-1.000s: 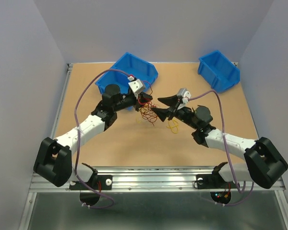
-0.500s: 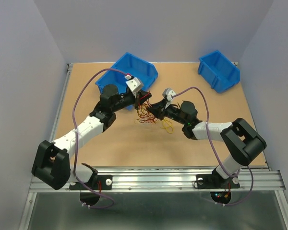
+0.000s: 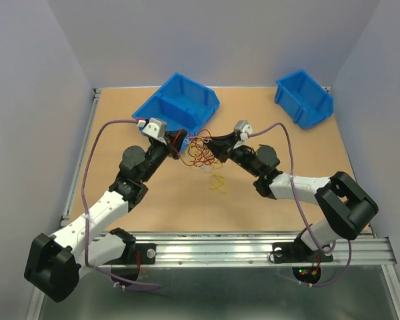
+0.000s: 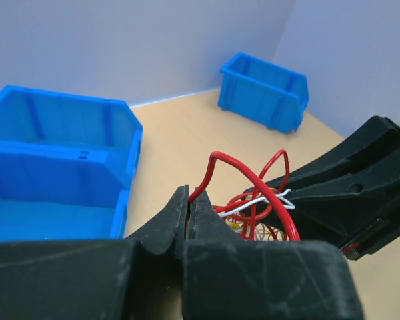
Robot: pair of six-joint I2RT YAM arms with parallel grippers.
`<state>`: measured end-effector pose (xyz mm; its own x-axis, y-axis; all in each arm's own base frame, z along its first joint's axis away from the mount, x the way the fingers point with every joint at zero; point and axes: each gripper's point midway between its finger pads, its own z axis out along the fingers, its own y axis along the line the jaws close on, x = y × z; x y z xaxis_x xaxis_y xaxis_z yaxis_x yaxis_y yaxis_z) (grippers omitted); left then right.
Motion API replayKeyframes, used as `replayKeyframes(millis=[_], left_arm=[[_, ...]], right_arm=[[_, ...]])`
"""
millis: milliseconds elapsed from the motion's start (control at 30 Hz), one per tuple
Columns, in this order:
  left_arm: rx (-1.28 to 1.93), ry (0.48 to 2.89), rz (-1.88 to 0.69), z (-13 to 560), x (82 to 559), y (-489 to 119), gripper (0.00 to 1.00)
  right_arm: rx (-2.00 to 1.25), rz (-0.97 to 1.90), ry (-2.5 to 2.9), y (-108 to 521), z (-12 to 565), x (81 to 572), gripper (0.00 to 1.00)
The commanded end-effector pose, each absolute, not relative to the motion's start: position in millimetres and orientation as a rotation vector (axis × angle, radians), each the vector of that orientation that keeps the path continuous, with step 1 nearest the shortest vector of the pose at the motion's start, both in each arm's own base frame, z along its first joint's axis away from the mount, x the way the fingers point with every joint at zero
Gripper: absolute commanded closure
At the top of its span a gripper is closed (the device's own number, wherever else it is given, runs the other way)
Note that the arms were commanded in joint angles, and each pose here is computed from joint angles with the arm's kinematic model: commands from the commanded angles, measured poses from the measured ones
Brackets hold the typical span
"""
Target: Untangle the cables
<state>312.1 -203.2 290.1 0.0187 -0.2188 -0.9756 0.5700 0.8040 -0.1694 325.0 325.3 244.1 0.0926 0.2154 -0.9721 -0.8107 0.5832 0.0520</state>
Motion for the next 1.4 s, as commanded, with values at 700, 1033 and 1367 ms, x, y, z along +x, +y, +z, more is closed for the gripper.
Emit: replayKeyframes(millis=[700,1033,1367], left_arm=[[-0.153,1.143,-0.326,381,334,-101,1.00],[-0.259,1.098,-0.263,395,323,-74,1.00],[-0.228,1.039,-0.317,407,304,-74,1.00]], right_arm=[[0.547,0.573,1.520,55,162,422,0.76],[0.737,0.481,1.466,10,154,415,0.12],[0.586,0.570,1.483,28,172,408,0.09]])
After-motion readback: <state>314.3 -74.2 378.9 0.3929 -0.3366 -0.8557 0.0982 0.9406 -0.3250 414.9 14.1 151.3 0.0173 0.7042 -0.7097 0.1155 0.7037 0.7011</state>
